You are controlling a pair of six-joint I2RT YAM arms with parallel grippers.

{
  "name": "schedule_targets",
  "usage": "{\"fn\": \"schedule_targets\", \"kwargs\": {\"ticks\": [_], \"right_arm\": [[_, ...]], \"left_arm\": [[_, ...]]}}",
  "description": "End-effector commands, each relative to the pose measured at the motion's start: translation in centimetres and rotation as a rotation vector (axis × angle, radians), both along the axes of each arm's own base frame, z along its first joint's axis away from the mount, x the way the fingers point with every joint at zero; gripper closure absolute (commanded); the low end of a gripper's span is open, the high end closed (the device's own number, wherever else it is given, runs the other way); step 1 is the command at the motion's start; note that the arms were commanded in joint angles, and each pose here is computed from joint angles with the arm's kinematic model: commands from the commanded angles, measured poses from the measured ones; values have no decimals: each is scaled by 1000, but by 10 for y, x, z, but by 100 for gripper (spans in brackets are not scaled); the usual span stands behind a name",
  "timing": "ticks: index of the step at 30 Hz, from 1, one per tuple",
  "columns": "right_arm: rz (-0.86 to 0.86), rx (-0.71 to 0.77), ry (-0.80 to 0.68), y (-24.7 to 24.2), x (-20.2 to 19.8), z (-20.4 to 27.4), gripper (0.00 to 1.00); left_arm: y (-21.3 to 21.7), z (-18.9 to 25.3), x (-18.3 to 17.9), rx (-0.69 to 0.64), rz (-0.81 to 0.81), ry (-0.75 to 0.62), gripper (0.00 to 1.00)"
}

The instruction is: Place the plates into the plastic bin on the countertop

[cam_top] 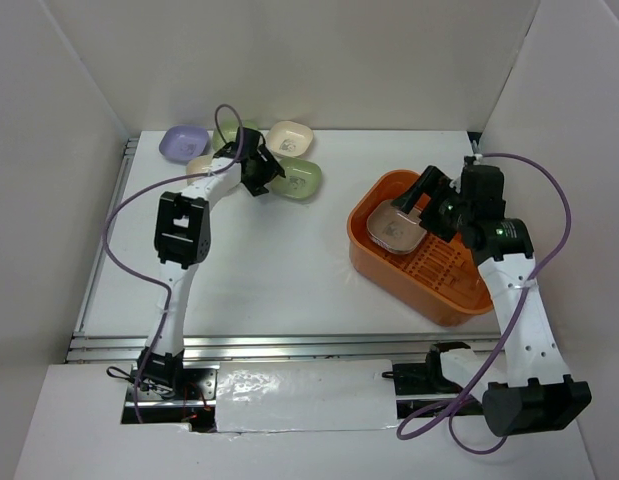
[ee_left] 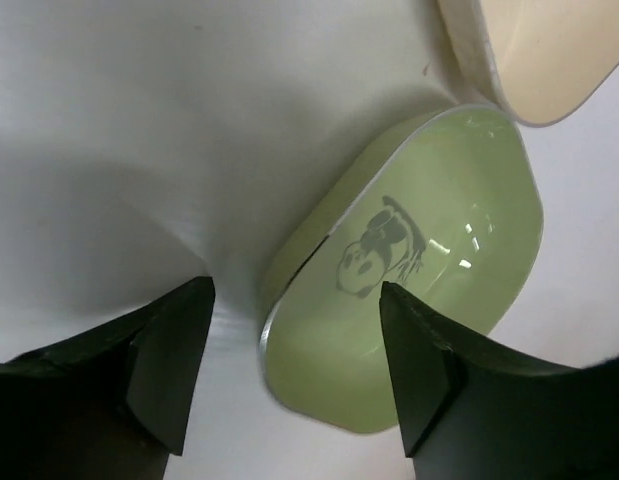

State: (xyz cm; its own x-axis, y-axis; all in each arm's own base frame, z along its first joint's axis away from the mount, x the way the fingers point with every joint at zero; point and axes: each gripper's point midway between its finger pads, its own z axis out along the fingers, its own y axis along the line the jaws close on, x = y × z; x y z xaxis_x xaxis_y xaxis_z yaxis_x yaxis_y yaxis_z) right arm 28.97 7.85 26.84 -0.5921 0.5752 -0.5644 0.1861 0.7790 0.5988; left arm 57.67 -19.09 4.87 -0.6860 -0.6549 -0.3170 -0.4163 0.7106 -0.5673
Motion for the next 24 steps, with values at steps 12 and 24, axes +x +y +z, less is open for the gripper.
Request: {"fn": "schedule_targets", "kwargs": {"ticks": [12, 24], "right_arm": [[158, 47, -127, 37, 16, 48, 0], [296, -62, 22, 152, 52, 3, 0]], "left_arm": [[17, 40, -98, 400, 37, 182, 100], [18, 161, -229, 576, -219, -9, 100]]}}
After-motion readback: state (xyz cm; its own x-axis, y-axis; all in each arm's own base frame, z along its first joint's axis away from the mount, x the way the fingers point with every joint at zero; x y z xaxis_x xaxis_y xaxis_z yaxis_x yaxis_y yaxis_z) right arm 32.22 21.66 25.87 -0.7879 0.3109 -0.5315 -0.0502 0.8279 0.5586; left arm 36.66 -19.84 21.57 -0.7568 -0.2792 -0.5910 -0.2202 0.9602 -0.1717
